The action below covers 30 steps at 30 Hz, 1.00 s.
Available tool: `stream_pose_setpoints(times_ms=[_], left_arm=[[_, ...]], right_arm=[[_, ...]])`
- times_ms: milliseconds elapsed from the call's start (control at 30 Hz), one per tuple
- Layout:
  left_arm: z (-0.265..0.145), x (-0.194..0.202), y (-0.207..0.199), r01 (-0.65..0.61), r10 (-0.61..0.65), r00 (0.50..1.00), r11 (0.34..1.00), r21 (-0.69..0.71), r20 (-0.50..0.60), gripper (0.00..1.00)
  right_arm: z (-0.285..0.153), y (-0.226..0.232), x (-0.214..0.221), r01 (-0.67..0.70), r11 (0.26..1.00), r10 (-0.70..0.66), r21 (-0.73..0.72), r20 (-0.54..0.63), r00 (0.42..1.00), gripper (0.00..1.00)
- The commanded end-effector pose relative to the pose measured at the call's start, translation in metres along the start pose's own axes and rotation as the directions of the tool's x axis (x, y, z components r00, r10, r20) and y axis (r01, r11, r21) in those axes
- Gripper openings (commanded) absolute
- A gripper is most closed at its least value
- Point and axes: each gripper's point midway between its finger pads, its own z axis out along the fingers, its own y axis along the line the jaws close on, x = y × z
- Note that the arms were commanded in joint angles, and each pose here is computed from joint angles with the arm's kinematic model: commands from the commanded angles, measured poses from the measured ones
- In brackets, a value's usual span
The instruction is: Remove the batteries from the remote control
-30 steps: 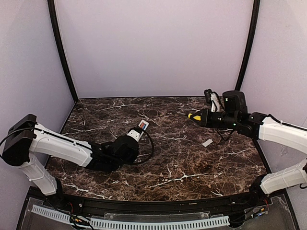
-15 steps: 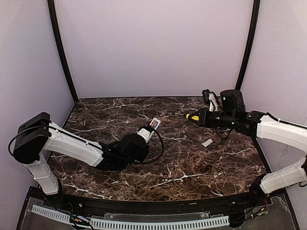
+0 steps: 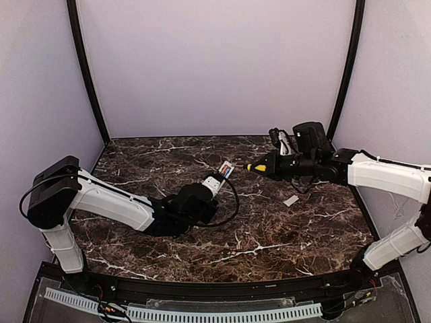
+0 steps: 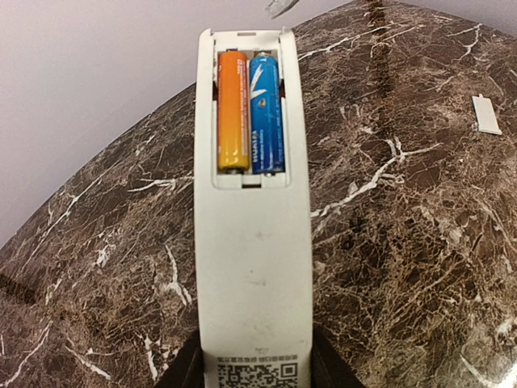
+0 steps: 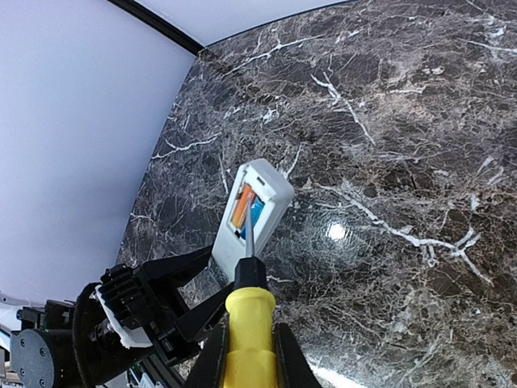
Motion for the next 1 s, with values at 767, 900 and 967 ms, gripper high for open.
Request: stream_pose_setpoints(times_ms=[767, 900, 967], left_arm=[[-0.004, -0.015, -0.005, -0.01, 0.009, 1.0, 0.999, 0.035, 0.02, 0.0], [-0.006, -0.015, -0.007, -0.014, 0.013, 1.0, 0.998, 0.059, 0.014, 0.0], [-0.007, -0.016, -0.009, -0.014, 0.014, 1.0, 0.997, 0.071, 0.014, 0.0]], right_arm=[[0.015, 0.012, -0.003, 0.172, 0.983, -0.164, 0.069, -0.107, 0.981, 0.0], [0.011, 0.012, -0.003, 0.237, 0.968, -0.225, 0.081, -0.136, 0.965, 0.0], [0.01, 0.011, -0.001, 0.259, 0.962, -0.245, 0.084, -0.153, 0.957, 0.0]])
